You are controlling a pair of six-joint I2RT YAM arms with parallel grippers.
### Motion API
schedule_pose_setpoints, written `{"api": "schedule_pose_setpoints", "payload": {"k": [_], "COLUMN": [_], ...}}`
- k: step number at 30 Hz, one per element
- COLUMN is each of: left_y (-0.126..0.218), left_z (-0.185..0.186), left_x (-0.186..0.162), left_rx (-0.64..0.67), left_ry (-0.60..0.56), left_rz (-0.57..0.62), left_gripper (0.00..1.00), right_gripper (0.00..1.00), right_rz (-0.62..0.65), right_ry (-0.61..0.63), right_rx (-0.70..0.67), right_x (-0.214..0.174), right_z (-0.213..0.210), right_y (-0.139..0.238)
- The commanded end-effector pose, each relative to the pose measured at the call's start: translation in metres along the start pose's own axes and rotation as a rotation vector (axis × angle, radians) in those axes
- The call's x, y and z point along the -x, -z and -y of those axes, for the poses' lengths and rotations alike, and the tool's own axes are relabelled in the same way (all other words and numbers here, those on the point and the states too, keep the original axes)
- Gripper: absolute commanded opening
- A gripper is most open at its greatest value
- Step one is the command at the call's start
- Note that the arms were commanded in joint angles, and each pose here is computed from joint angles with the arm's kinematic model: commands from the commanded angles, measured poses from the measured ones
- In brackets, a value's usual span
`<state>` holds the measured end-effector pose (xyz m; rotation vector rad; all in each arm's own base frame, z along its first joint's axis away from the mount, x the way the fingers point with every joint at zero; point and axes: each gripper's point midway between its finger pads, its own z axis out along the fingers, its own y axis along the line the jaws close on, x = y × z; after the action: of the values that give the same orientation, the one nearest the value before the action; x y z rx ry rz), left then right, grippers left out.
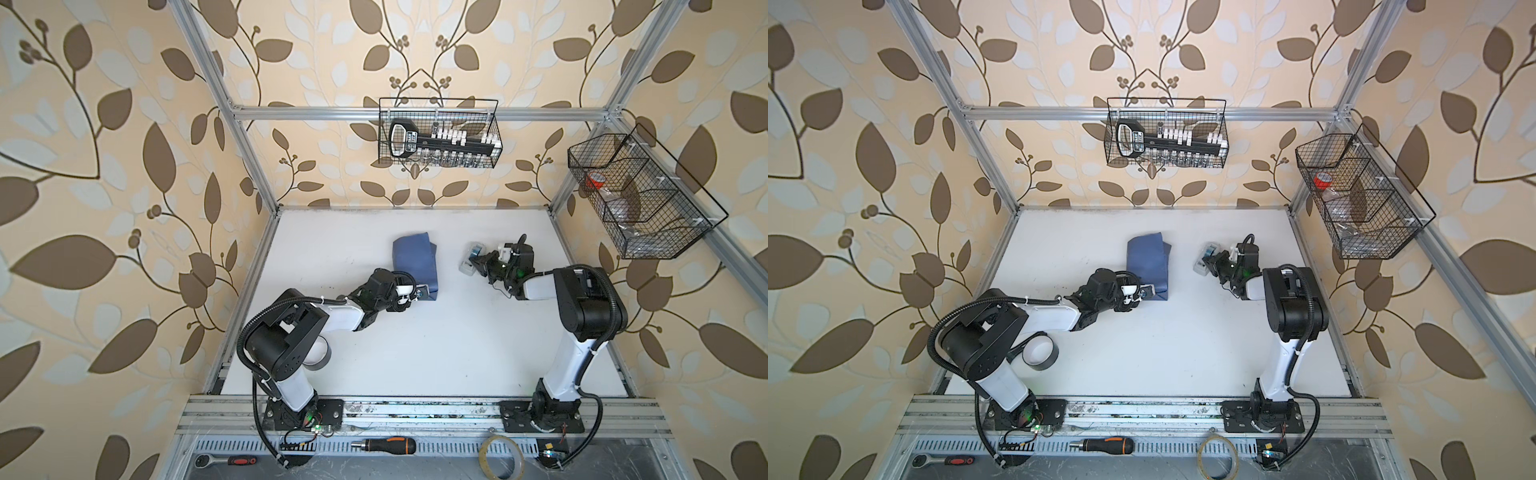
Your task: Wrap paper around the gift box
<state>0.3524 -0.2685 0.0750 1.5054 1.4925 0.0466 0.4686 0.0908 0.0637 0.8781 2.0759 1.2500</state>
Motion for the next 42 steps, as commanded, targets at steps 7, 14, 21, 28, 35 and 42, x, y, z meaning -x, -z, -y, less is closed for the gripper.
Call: {"api": "schedule_pose_setpoints", "payload": {"k": [7, 14, 21, 28, 35, 42], "left_y": [0.000, 0.000, 0.000, 0.000, 0.000, 0.000], "left_z": [0.052, 0.051, 0.051, 0.052, 0.051, 0.051], "left_x": [-0.055, -0.055, -0.055, -0.055, -0.054, -0.054], "left_rx": [-0.183, -0.181, -0.180, -0.183, -0.182, -0.183], "left_ry": [-0.014, -0.015, -0.016, -0.013, -0.014, -0.012], "left_rz": [-0.194, -0.192, -0.193, -0.192, -0.193, -0.192], "left_gripper": [0.52, 0.52, 0.52, 0.52, 0.52, 0.52], "right_gripper": [0.00, 0.00, 0.00, 0.00, 0.00, 0.00], "right_rz": [-0.029, -0.038, -0.047, -0.064, -0.087, -0.088], "right_ry": [-0.001, -0.001, -0.013, -0.002, 0.012, 0.018], "right_rx": [0.124, 0.137, 0.146, 0.133, 0.111, 0.061], "right_x": [-0.008, -0.014, -0.025, -0.042, -0.061, -0.067], "right_z": [-0.031, -0.034, -0.031, -0.024, -0.017, 0.003], "right_y": [0.010, 0.012, 0.015, 0.018, 0.018, 0.013]}}
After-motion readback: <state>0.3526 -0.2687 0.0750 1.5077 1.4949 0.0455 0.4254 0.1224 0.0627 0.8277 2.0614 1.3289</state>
